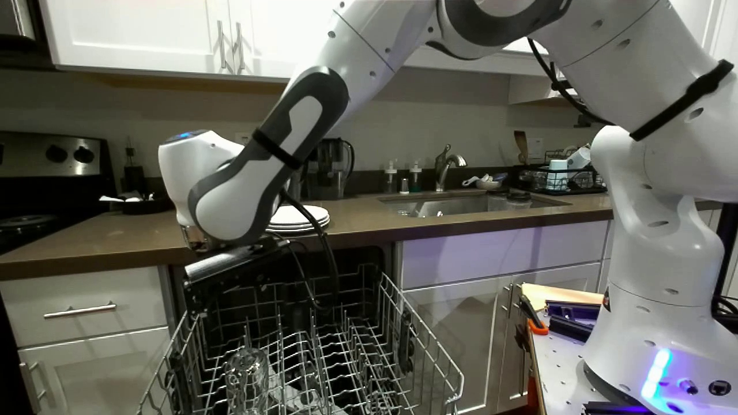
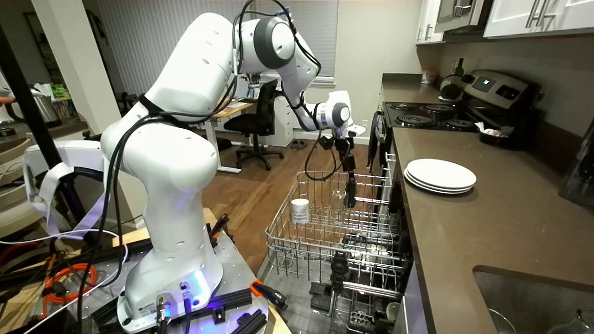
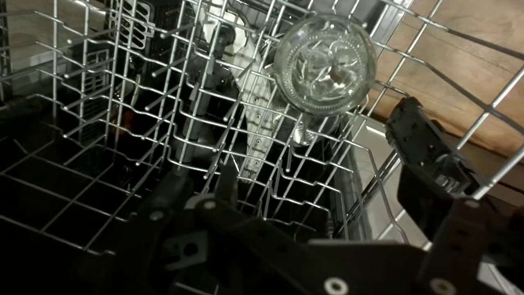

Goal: Move the glass jar inside the dishwasher to the left

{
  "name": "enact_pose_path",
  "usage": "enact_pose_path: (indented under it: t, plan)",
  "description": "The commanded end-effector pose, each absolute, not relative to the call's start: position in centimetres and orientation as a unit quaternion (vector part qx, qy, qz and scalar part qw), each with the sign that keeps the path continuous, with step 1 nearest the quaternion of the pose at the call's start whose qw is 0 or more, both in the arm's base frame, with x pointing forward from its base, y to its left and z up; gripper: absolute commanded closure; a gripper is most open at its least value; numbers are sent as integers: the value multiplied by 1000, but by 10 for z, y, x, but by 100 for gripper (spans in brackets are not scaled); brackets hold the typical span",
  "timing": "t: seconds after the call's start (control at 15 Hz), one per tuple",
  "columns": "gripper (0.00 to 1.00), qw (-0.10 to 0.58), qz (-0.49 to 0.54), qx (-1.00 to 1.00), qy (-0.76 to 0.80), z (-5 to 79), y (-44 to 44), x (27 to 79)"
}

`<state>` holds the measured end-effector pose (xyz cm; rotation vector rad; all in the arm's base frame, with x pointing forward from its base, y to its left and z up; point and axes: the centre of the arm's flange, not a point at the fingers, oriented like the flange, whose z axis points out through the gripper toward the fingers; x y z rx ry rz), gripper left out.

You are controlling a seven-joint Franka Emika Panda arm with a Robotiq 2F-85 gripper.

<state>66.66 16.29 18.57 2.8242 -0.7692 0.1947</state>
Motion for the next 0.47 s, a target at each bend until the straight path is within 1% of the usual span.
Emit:
enact_pose_path:
  t: [0.0,0.2,0.27,0.4]
  plan:
    - [0,107,48,957,-266,222,156,645]
    - [0,109,20,957,-268,234,153,635]
    - [0,110,41,956,-269,220,160,653]
    - [0,108,39,956,-269,223,161,651]
